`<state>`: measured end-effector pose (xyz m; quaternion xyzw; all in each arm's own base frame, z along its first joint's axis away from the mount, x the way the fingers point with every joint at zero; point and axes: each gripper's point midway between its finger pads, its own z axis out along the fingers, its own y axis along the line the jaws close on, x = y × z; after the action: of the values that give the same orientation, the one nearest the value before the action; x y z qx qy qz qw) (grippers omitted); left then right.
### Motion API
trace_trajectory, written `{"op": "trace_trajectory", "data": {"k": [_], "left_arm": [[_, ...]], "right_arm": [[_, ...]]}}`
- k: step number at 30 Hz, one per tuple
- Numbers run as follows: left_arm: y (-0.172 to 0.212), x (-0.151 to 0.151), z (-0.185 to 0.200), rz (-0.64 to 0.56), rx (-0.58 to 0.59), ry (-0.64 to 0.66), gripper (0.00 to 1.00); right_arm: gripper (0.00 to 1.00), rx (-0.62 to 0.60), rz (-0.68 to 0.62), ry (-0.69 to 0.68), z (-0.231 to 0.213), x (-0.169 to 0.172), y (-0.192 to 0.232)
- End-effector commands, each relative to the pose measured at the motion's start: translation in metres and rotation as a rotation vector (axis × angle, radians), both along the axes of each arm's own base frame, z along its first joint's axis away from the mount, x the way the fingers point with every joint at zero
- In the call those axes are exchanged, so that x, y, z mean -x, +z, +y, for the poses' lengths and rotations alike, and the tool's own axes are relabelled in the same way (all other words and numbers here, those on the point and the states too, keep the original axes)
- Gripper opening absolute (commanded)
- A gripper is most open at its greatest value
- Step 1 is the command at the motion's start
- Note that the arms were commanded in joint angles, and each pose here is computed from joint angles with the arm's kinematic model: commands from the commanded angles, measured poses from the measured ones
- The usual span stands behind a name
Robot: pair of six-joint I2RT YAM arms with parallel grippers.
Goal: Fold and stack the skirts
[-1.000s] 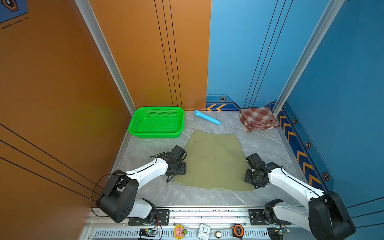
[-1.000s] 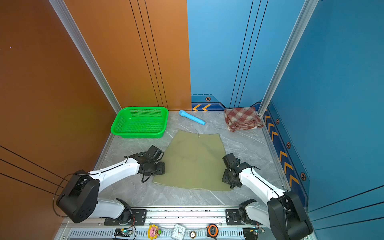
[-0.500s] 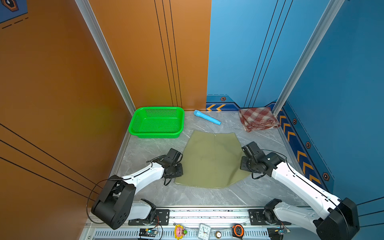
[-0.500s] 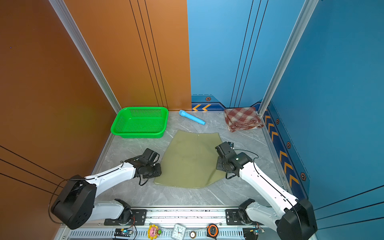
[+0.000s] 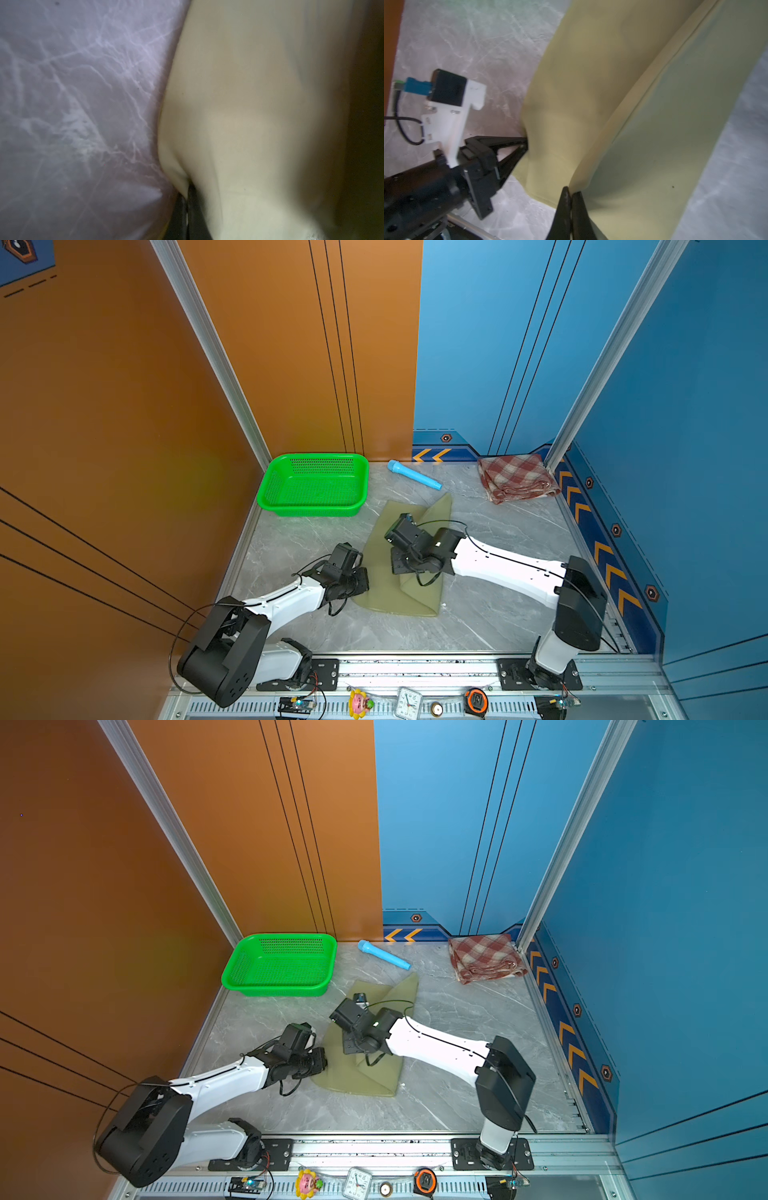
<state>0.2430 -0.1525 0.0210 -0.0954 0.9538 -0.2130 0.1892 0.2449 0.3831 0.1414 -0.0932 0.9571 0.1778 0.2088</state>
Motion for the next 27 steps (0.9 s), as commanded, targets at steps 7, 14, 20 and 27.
{"op": "trace_trajectory", "data": {"k": [7, 14, 20, 27], "left_arm": [[-0.018, 0.03, 0.009, 0.084, -0.032, -0.015, 0.0], [-0.011, 0.031, -0.013, 0.048, -0.054, -0.083, 0.0], [0.003, 0.033, -0.084, -0.006, -0.086, -0.263, 0.14], [0.021, 0.058, -0.216, -0.033, -0.008, -0.623, 0.7]], "right_arm": [[0.78, -0.138, -0.04, -0.187, -0.036, -0.026, 0.029], [0.86, -0.148, -0.113, -0.48, -0.169, -0.056, 0.047], [0.88, -0.129, -0.151, -0.641, -0.266, -0.06, 0.071], [0.93, -0.075, -0.134, -0.63, -0.297, -0.051, 0.076]]}}
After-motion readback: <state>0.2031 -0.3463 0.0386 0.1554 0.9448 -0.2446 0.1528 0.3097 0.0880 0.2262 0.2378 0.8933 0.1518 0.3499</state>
